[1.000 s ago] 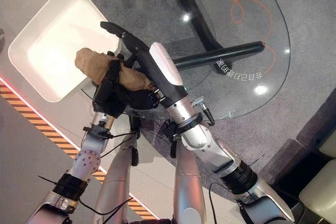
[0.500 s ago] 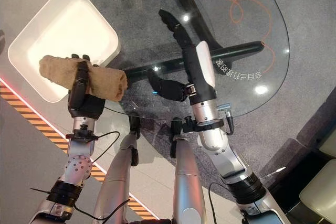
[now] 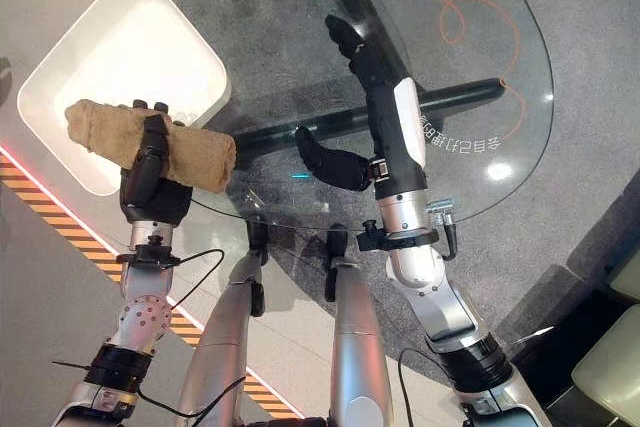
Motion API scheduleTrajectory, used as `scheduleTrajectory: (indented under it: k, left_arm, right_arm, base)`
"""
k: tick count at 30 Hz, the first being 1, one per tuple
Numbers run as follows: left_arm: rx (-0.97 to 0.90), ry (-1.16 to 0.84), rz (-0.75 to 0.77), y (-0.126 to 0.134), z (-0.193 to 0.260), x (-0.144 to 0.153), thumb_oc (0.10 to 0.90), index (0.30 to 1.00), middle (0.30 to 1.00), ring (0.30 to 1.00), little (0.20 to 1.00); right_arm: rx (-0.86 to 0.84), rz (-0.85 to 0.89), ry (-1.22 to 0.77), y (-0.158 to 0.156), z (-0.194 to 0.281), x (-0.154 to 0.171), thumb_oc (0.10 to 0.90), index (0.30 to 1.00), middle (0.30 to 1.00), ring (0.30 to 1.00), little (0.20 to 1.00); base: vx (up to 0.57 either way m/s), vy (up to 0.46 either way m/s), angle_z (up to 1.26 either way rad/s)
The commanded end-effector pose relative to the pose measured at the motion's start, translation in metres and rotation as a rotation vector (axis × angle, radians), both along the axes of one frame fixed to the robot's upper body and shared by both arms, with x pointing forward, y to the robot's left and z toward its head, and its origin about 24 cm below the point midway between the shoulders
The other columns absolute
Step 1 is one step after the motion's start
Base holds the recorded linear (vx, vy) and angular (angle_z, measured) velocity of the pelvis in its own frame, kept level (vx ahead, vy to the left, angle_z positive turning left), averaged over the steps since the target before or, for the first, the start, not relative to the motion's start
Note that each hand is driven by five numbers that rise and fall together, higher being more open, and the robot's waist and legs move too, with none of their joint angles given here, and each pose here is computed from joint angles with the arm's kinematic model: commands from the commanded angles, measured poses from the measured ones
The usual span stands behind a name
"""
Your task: Wipe the table with a cloth and put it in the basket.
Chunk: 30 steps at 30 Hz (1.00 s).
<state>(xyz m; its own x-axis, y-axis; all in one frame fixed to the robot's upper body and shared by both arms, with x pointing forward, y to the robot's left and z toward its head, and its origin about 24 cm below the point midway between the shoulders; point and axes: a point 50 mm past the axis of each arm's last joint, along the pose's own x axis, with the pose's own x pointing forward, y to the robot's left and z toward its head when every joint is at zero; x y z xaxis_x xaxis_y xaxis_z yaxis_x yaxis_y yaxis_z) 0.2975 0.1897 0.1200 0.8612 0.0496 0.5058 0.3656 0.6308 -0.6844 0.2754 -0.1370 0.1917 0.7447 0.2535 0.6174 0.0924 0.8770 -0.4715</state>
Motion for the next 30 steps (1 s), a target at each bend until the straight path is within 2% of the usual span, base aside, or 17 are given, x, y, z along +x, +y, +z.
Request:
scheduleTrajectory:
  k: [1, 6, 12, 17, 23, 30]
  left_arm:
    - [0.095, -0.269, 0.257, 0.028, 0.062, -0.009, 0.100, 0.300, 0.300, 0.300, 0.200]
    - [0.232, -0.176, 0.551, 0.049, 0.070, -0.006, 0.100, 0.300, 0.300, 0.300, 0.200]
    - [0.363, -0.106, 0.799, 0.064, 0.094, 0.007, 0.100, 0.300, 0.300, 0.300, 0.200]
    - [0.503, -0.065, 1.016, 0.070, 0.119, 0.020, 0.100, 0.300, 0.300, 0.300, 0.200]
    - [0.569, -0.055, 1.156, 0.078, 0.140, 0.028, 0.100, 0.300, 0.300, 0.300, 0.200]
    - [0.611, -0.065, 1.263, 0.074, 0.158, 0.033, 0.100, 0.300, 0.300, 0.300, 0.200]
  right_arm:
    - [-0.029, 0.109, -0.039, 0.009, 0.018, -0.004, 0.800, 0.900, 0.900, 0.900, 0.900]
    - [-0.122, 0.152, 0.142, 0.016, -0.004, 0.008, 0.800, 0.900, 0.900, 0.900, 0.900]
    - [-0.221, 0.198, 0.421, 0.021, -0.036, 0.028, 0.800, 0.900, 0.900, 0.900, 0.900]
    - [-0.239, 0.192, 0.516, 0.021, -0.044, 0.040, 0.800, 0.900, 0.900, 0.900, 0.900]
    - [-0.257, 0.175, 0.554, 0.019, -0.046, 0.048, 0.800, 0.900, 0.900, 0.900, 0.900]
    - [-0.265, 0.175, 0.588, 0.023, -0.050, 0.051, 0.800, 0.900, 0.900, 0.900, 0.900]
  base:
    - [0.01, 0.068, -0.04]
    - [0.00, 0.082, -0.02]
    - [0.00, 0.086, 0.00]
    - [0.02, 0.091, 0.02]
    - [0.03, 0.080, 0.01]
    - [0.03, 0.066, 0.02]
